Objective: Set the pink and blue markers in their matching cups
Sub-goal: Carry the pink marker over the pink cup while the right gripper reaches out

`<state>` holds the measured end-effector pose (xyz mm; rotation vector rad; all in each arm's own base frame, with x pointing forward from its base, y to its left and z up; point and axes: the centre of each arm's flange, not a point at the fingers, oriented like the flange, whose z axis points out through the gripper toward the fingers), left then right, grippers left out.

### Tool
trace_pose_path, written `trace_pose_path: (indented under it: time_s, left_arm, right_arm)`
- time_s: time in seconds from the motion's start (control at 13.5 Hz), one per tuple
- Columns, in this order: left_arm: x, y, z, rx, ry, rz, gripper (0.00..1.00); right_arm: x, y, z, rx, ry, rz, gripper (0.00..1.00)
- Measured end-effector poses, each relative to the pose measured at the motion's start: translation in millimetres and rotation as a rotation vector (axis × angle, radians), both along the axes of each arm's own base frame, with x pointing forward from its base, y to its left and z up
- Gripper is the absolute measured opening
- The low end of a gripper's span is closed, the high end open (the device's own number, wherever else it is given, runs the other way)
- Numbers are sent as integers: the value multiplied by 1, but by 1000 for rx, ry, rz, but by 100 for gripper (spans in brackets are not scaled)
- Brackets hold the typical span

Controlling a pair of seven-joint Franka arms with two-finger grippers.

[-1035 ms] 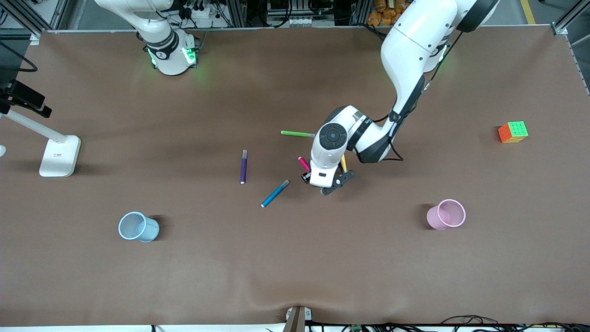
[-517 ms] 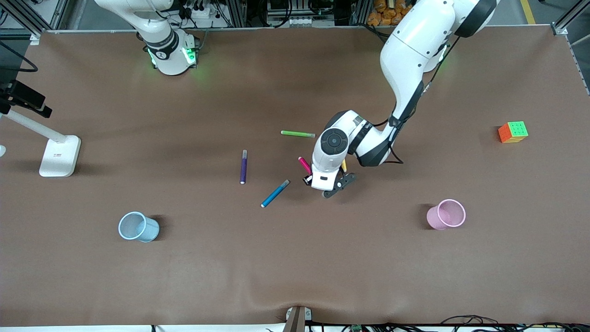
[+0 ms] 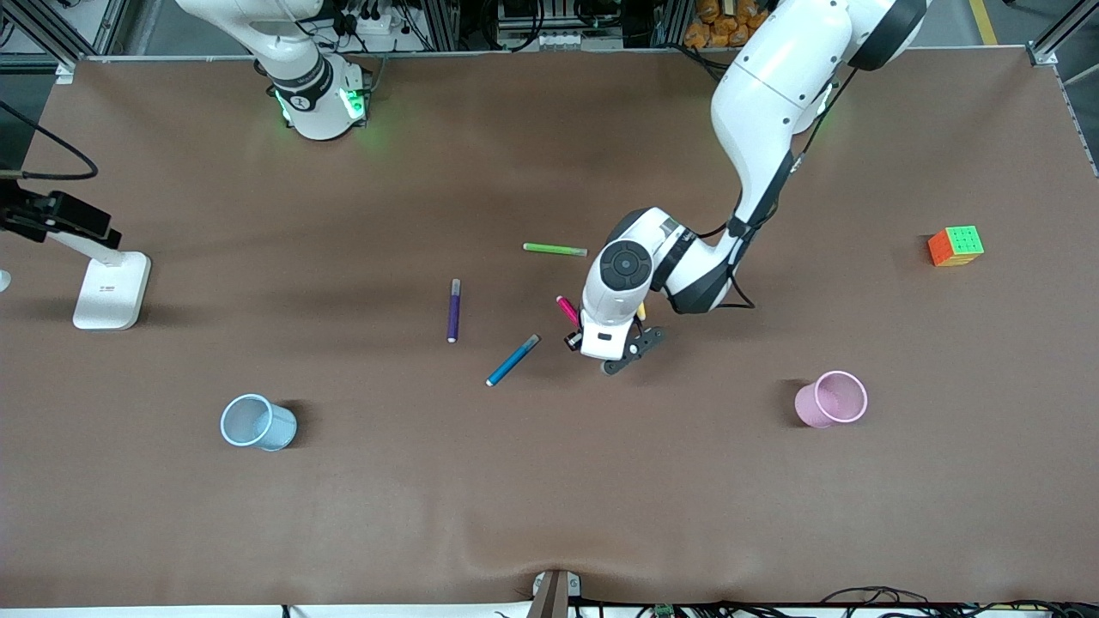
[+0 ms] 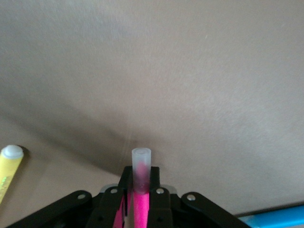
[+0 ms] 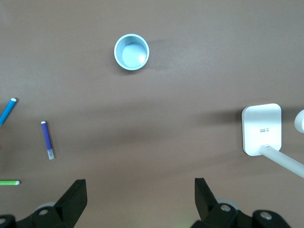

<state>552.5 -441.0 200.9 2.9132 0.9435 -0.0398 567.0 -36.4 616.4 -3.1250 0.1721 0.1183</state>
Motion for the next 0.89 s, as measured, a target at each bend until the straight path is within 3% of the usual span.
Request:
trace_pose_path:
  time_s: [0.37,0.67,0.89]
  left_arm:
    - [30,44,102,67,-27,42,17]
    - [48,92,162,151,-86,66,17]
    - [62,114,190,181,-121,82,17]
  right_arm:
    - [39,2,-87,-29,129,13,100]
    - [44,20,-89,-32,128,30,100]
    - [49,65,-99,-34,130,-72,100]
